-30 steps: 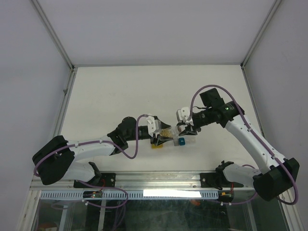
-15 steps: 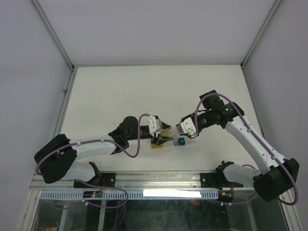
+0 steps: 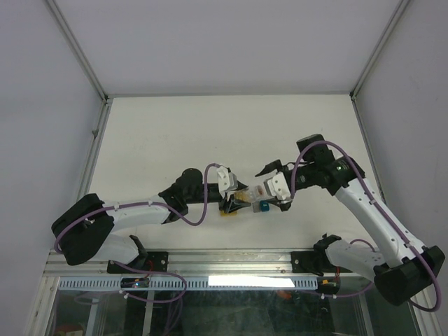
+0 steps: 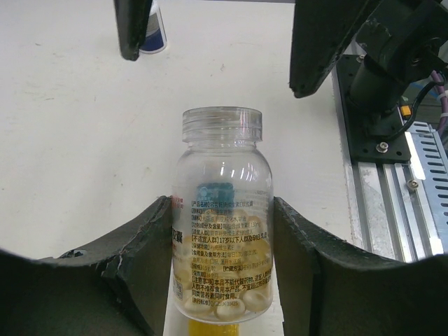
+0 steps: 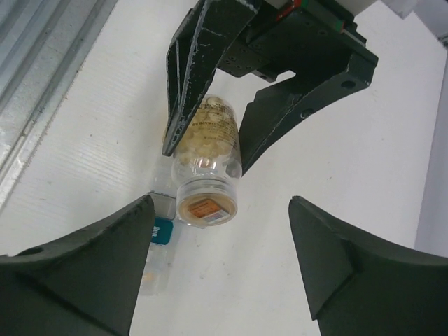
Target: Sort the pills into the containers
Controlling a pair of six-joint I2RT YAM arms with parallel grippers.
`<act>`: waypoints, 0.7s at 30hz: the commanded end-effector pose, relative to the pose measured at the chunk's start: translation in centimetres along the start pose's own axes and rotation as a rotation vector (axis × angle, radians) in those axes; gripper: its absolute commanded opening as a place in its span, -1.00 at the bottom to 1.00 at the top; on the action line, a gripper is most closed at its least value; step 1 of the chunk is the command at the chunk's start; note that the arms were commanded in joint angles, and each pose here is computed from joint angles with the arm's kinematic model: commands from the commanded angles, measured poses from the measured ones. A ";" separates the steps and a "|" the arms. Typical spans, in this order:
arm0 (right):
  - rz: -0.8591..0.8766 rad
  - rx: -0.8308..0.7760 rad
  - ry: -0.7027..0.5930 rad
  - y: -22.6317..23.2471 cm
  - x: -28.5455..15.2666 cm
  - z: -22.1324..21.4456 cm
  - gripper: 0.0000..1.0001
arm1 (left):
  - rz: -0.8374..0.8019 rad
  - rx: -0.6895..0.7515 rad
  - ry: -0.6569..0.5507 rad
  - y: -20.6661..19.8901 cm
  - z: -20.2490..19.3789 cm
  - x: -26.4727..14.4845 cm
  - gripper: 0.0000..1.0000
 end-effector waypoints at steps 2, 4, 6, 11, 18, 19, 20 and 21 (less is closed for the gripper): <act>-0.085 0.177 -0.056 0.2 -1.0 2.0 0.65 | 0.000 0.021 -0.068 0.4 1.9 -0.1 -1.00; -0.144 0.381 -0.101 0.1 -1.2 2.7 0.66 | 0.007 0.022 -0.076 0.4 1.9 -0.3 -1.00; -0.253 0.683 -0.133 -0.7 -1.3 2.8 0.71 | 0.012 0.023 -0.084 0.4 2.0 -0.4 -1.00; -0.244 1.196 -0.085 -0.2 -1.2 1.3 0.72 | 0.020 0.027 -0.092 0.5 2.2 -0.4 -1.00; -0.130 1.325 -0.094 0.7 0.7 -0.5 0.73 | 0.035 0.026 -0.110 0.7 2.6 -0.4 -1.00; -0.124 1.336 -0.094 0.8 0.9 -0.7 0.73 | 0.038 0.026 -0.110 0.7 2.6 -0.4 -1.00; -0.119 1.346 -0.093 0.9 1.1 -0.8 0.73 | 0.042 0.028 -0.114 0.8 2.7 -0.5 -1.00; -0.116 1.352 -0.095 0.8 1.2 -0.9 0.73 | 0.045 0.029 -0.116 0.8 2.7 -0.5 -1.00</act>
Point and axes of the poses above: each gripper's point midway between its finger pads, its own x axis out along the fingers, its own y axis along the line the jaws close on, z = x × y, the point moved 4 cm from there along -x, back along the fingers, and after that the axes turned 10 degrees about x, right-handed, at the moved point
